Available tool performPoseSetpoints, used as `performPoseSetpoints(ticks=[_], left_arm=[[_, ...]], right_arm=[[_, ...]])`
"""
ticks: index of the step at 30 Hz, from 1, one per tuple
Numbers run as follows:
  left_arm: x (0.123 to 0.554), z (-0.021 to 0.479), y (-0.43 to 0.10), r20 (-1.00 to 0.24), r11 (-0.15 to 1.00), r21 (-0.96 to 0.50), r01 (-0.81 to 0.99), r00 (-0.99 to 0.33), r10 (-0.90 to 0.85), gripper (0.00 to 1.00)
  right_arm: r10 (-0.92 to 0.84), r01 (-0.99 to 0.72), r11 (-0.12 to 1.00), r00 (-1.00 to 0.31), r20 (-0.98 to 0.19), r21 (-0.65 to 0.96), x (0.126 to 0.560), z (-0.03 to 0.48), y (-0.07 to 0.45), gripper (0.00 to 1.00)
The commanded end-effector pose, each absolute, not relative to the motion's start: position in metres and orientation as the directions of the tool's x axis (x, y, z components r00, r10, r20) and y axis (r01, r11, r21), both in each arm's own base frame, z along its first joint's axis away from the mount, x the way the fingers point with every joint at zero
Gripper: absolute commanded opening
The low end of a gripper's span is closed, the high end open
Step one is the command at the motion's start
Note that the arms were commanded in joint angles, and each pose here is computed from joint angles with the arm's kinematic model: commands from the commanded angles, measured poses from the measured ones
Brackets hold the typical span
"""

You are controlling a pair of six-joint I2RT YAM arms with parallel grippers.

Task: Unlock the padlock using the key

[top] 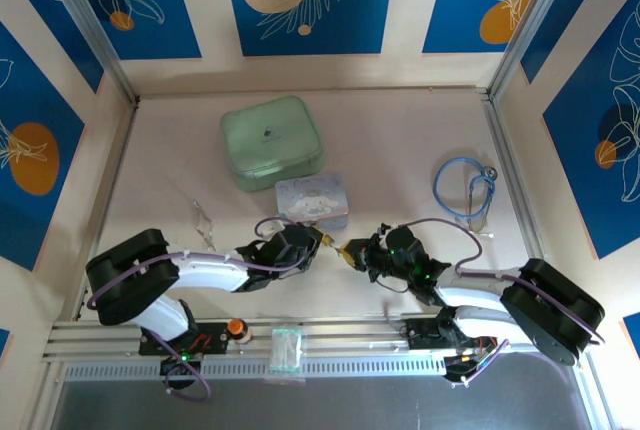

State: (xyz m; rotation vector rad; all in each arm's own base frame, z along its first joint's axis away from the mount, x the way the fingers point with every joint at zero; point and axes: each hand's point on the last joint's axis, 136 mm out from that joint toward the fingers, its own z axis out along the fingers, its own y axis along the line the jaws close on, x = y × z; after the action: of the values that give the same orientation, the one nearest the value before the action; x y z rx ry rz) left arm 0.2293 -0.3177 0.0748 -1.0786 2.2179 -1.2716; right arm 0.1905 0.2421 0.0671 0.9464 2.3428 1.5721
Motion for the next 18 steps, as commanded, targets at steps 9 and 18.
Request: performPoseSetpoints(ticks=[9, 18], left_arm=[[0.2314, 0.0972, -0.3314, 0.102, 0.223, -0.889, -0.4, -0.649, -0.754, 0.0], [0.2315, 0.0976, -0.3304, 0.1, 0.223, -0.889, -0.4, -0.646, -0.757, 0.0]], right_arm=[[0.619, 0.374, 0.229, -0.768, 0.162, 0.899, 0.1984, 0.0805, 0.2328, 0.0], [0.617, 0.377, 0.235, -0.77, 0.163, 0.896, 0.1972, 0.0788, 0.232, 0.0]])
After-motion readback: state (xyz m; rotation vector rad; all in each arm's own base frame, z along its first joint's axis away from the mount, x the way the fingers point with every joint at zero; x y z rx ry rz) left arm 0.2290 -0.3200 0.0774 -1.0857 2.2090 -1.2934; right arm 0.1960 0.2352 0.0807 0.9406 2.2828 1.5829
